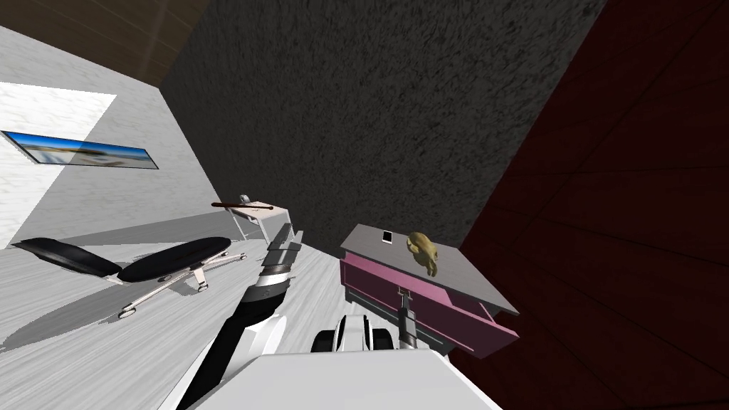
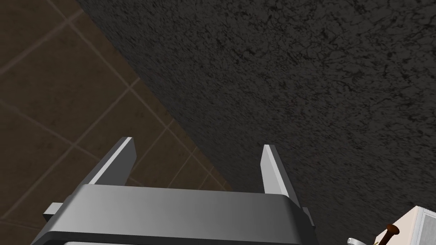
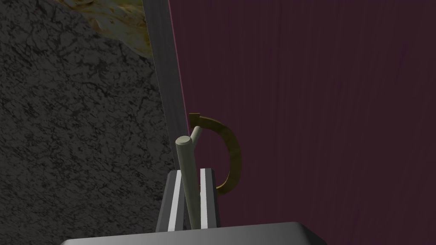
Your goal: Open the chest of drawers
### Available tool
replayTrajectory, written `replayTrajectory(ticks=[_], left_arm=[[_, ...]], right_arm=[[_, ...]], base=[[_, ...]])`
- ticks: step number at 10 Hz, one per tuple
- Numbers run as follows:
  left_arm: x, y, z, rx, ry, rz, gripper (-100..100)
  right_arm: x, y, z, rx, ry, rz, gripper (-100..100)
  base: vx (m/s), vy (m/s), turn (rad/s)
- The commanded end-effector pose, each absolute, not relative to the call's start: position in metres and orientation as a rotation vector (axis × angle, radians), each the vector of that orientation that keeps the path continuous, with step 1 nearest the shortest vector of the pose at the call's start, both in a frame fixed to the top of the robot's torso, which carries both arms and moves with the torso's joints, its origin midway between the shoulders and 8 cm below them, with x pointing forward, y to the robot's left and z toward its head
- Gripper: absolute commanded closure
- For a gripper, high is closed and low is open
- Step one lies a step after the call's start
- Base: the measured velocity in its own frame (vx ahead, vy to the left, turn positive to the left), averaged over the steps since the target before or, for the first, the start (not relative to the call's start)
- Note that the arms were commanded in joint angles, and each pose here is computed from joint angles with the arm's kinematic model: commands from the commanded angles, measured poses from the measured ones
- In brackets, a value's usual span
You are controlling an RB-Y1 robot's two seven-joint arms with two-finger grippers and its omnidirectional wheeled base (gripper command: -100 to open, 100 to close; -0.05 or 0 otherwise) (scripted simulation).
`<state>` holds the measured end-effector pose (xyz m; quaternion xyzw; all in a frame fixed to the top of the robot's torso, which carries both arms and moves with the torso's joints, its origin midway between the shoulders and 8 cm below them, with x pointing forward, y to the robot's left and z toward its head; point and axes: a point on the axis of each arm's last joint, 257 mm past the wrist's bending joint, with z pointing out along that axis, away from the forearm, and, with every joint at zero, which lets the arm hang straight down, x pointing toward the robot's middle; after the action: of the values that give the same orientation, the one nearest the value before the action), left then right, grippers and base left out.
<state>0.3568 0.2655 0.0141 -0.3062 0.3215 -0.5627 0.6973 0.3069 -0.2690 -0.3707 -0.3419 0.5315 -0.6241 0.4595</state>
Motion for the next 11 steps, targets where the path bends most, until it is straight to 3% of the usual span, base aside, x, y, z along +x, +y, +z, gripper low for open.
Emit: replayTrajectory(ticks=[1, 5, 6, 11], left_arm=[[0.357, 0.266, 0.014, -0.683, 0.717, -1.255, 0], [0.357, 0.265, 0.014, -0.683, 0.717, -1.255, 0], [0.357, 0.266, 0.014, -0.683, 0.717, -1.255, 0], [0.357, 0.266, 0.014, -0.683, 0.717, -1.255, 0]], right_arm=[[0.3, -0.262, -0.372, -0.848, 1.312, -1.531, 100], [0.296, -0.257, -0.369, -0.842, 1.306, -1.533, 100], [0.303, -0.254, -0.367, -0.846, 1.311, -1.533, -100], [0.348, -0.241, -0.342, -0.85, 1.312, -1.533, -100]], base=[[-0.127, 0.018, -0.048], [-0.154, 0.056, -0.03], [-0.058, 0.006, -0.011], [-0.081, -0.024, -0.015]])
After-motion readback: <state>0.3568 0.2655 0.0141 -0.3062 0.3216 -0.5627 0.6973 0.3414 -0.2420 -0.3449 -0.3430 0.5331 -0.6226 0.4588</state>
